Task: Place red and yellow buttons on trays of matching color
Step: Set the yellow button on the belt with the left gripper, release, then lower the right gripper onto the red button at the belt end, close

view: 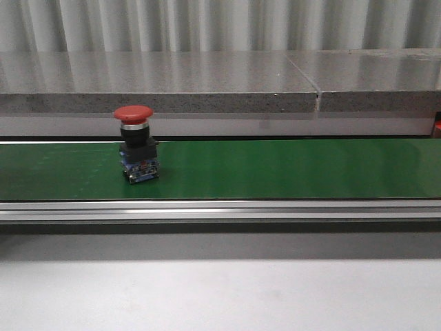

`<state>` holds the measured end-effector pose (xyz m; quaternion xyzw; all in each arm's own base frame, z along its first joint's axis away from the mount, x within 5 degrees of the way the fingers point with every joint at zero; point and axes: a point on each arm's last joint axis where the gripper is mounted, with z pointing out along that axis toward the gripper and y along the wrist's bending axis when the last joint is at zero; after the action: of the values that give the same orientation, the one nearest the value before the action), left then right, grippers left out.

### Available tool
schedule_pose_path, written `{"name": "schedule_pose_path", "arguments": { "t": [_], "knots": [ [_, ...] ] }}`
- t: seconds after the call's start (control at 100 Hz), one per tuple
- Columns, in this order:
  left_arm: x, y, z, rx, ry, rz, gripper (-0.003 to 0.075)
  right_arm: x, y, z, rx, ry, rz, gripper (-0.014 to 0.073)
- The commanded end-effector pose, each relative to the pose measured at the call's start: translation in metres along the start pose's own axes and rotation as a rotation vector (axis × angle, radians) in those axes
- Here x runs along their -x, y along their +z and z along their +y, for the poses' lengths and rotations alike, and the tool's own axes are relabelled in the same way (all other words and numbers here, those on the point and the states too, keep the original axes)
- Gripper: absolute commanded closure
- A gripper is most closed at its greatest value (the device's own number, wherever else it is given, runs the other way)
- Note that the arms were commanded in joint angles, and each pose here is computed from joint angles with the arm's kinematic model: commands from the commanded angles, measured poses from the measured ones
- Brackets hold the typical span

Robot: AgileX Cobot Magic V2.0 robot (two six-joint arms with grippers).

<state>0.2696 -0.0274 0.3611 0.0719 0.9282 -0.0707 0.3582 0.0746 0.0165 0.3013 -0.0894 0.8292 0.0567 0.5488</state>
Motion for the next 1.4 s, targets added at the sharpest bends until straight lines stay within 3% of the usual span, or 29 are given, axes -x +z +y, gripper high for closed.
{"name": "schedule_pose_path", "arguments": {
  "t": [0.0, 0.26, 0.5, 0.61, 0.99, 1.11, 1.3, 1.39],
  "knots": [
    [0.004, -0.026, -0.012, -0.020, 0.020, -0.151, 0.0741, 0.014, -0.003, -0.001, -0.010, -0.013, -0.100, 0.0662],
    [-0.039, -0.062, -0.029, -0.056, 0.062, -0.260, 0.0741, 0.014, -0.003, -0.001, -0.010, -0.013, -0.101, 0.0662],
    [-0.090, -0.087, -0.031, -0.050, 0.087, -0.343, 0.0741, 0.020, -0.004, -0.002, -0.017, -0.012, -0.154, 0.0662],
    [-0.107, -0.096, -0.031, -0.053, 0.094, -0.353, 0.0741, 0.025, 0.003, -0.002, -0.011, -0.011, -0.090, 0.0662],
    [-0.137, -0.107, -0.031, -0.053, 0.099, -0.404, 0.0741, 0.095, 0.049, 0.014, 0.120, -0.056, 0.079, 0.0650],
    [-0.137, -0.107, -0.031, -0.053, 0.099, -0.404, 0.0741, 0.113, 0.077, 0.026, 0.172, -0.084, 0.170, 0.0508],
    [-0.137, -0.107, -0.031, -0.053, 0.099, -0.404, 0.0741, 0.131, 0.122, 0.048, 0.236, -0.119, 0.271, 0.0070],
    [-0.137, -0.107, -0.031, -0.053, 0.099, -0.404, 0.0741, 0.135, 0.142, 0.058, 0.261, -0.136, 0.345, -0.0001]
  ]
}}
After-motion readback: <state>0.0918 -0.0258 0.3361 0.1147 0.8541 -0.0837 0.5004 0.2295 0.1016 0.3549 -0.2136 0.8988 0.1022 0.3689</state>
